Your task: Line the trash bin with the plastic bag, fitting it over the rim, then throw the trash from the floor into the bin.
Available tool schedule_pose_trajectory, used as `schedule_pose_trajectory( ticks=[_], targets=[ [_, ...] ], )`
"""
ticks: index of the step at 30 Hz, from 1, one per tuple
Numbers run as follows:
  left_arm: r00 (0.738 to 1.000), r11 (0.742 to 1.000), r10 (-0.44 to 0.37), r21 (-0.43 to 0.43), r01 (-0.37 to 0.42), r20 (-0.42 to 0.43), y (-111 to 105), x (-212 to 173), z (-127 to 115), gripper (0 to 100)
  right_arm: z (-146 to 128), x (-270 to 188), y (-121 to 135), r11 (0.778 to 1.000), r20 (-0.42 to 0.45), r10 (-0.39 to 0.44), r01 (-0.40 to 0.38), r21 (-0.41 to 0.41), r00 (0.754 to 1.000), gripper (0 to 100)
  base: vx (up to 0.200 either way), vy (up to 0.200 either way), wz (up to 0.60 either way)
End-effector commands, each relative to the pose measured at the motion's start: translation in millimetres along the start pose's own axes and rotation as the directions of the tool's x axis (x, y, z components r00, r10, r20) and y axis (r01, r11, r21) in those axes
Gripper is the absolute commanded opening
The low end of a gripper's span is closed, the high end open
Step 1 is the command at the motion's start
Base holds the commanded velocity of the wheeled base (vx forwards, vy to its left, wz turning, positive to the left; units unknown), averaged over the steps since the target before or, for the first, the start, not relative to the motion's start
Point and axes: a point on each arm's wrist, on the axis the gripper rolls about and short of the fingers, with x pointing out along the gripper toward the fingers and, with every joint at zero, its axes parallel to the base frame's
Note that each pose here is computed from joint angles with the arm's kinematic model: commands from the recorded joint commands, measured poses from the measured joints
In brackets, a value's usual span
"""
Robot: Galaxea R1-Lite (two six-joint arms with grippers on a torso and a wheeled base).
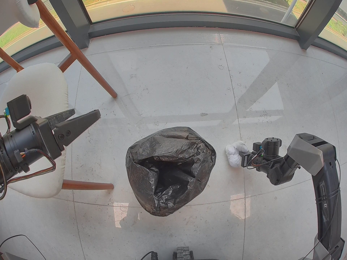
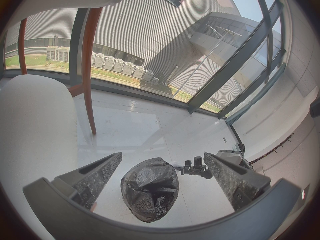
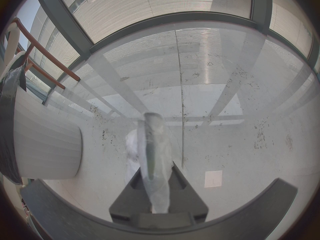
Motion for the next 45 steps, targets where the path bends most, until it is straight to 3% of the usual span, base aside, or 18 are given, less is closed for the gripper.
schedule_pose_trajectory(
  ticks=[1,4,8,11,16,26,32,39,45],
  targets=[
    [0.999,1.0,0.012,0.006,-0.012,0.031,1,-1,8,100,37,-23,8,1.0,0.06,0.014,-0.013,-0.007,0.998,0,0.0,0.0,0.0],
    [0.998,1.0,0.027,0.008,-0.027,0.049,4,-2,13,100,68,-50,18,1.0,0.106,0.027,-0.025,-0.018,0.994,0,0.0,0.0,0.0],
    [0.998,0.999,0.036,0.007,-0.036,0.057,5,-4,14,100,111,-133,63,0.994,0.161,0.111,-0.107,-0.038,0.981,0,0.0,0.0,0.0],
    [0.997,0.999,0.042,0.008,-0.043,0.069,5,-8,16,100,111,-181,98,0.978,0.145,0.206,-0.204,-0.034,0.968,0,0.0,0.0,0.0],
    [0.996,0.999,0.042,0.011,-0.043,0.078,5,-8,18,100,89,-251,161,0.913,0.066,0.405,-0.401,-0.07,0.912,0,0.0,0.0,0.0],
    [0.995,0.999,0.048,0.013,-0.05,0.09,6,-8,22,100,86,-258,195,0.857,0.046,0.511,-0.504,-0.107,0.858,0,0.0,0.0,0.0],
    [0.992,0.997,0.077,0.015,-0.079,0.103,10,-10,25,100,88,-223,230,0.821,0.035,0.565,-0.557,-0.128,0.825,0,0.0,0.0,0.0],
    [0.989,0.995,0.096,0.014,-0.098,0.112,13,-11,27,100,103,-198,252,0.806,0.085,0.588,-0.574,-0.144,0.805,0,0.0,0.0,0.0],
    [0.982,0.989,0.145,0.014,-0.147,0.124,21,-14,29,100,98,-202,261,0.789,0.069,0.61,-0.596,-0.151,0.79,0,0.0,0.0,0.0]
  ],
)
